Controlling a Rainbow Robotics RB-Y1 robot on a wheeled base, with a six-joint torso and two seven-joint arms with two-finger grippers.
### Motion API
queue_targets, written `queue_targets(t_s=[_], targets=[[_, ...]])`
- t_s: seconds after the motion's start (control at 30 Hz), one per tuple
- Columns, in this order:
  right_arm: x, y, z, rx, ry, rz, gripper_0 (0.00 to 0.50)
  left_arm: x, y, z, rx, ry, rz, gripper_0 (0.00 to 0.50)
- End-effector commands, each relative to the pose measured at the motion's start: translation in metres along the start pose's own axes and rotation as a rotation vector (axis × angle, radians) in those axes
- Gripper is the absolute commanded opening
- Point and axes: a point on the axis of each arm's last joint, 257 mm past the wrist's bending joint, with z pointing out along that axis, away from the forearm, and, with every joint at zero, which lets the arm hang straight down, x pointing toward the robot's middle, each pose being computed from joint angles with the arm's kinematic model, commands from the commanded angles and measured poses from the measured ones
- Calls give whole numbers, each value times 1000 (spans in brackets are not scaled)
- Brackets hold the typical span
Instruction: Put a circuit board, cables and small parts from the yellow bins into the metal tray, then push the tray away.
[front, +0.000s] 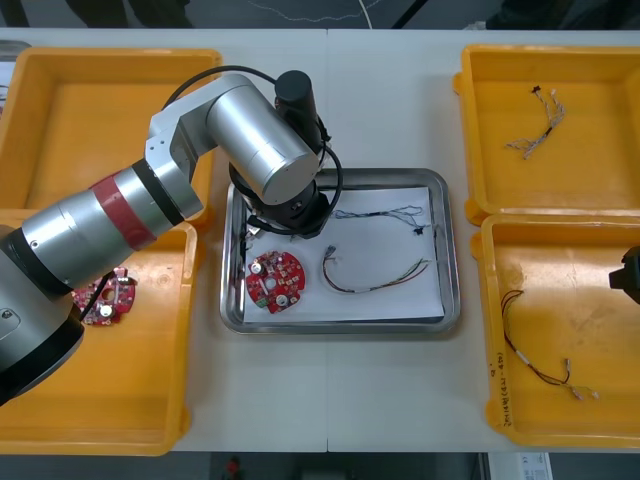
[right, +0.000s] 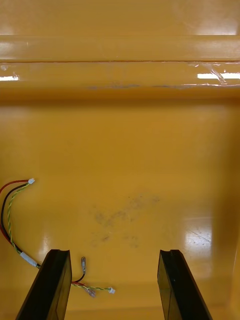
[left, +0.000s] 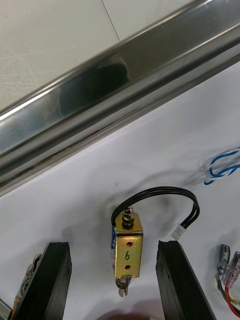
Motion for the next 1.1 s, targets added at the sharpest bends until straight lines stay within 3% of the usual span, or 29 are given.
queue_targets(t_s=[0.03, 0.23, 0.7, 0.8, 0.93, 1.1], targets=[[0, -17, -10, 39, -11, 34, 500, -25, -15, -25, 20, -58, 3, 500], [0, -17, -10, 39, -11, 34, 500, -30, 2, -56, 19, -44, -42, 500], [-3, -7, -12, 32, -22, -7, 500, -35, 48, -135, 23, -64, -122, 500], [-5, 6, -13, 23, -30, -45, 500, -29, 61, -149, 18, -51, -133, 500], [-10, 21, -20, 30, -40, -143, 500, -13, 88, -164, -14, -9, -147, 500], [-16, 49, -30, -25, -43, -274, 500, -4, 111, -181, -22, 1, -157, 500]])
